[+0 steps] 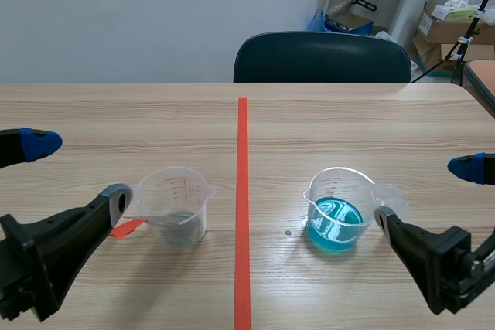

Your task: Do the redox reaction experiment

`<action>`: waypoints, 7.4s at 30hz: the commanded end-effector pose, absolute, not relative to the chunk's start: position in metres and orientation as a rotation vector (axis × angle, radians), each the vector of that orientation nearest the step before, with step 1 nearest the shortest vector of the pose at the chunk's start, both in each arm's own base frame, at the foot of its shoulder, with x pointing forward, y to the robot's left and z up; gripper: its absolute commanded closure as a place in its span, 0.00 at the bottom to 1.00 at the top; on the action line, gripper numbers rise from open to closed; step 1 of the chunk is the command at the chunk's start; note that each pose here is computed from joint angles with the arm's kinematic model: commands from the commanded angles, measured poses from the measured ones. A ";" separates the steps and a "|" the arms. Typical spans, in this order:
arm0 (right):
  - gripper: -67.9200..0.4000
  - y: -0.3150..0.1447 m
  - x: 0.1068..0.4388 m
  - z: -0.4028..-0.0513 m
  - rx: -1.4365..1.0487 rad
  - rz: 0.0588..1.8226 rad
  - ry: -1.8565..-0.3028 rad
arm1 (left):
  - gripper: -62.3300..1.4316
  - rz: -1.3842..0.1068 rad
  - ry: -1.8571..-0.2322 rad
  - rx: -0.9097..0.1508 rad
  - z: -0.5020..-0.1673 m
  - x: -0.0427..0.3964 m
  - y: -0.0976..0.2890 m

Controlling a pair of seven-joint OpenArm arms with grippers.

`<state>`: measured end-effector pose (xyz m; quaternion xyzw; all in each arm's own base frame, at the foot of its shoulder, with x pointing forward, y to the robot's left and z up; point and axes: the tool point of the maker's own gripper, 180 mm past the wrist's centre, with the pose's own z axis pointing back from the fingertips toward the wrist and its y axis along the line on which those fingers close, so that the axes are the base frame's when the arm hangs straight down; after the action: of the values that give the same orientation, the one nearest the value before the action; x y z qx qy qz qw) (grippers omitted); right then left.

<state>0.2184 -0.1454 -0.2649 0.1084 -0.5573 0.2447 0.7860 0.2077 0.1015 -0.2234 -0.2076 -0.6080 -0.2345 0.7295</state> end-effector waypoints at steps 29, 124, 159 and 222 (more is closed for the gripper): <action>0.00 -0.137 0.234 -0.226 0.274 0.552 -1.375 | 0.00 -0.446 -1.211 -0.365 -0.245 0.175 0.135; 0.98 0.118 0.263 -0.136 0.641 1.188 -1.432 | 0.00 -0.305 -1.216 -0.337 -0.207 0.143 0.151; 0.98 0.113 0.258 -0.075 0.653 1.177 -1.526 | 0.00 -0.305 -1.216 -0.336 -0.207 0.143 0.151; 0.98 0.113 0.258 -0.074 0.655 1.176 -1.529 | 0.00 -0.306 -1.212 -0.336 -0.208 0.142 0.151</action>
<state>0.2570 0.1138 -0.0864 0.2712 -0.6240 0.4980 0.5376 0.1393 0.1538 -0.2154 -0.1524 -0.5532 -0.1437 0.8063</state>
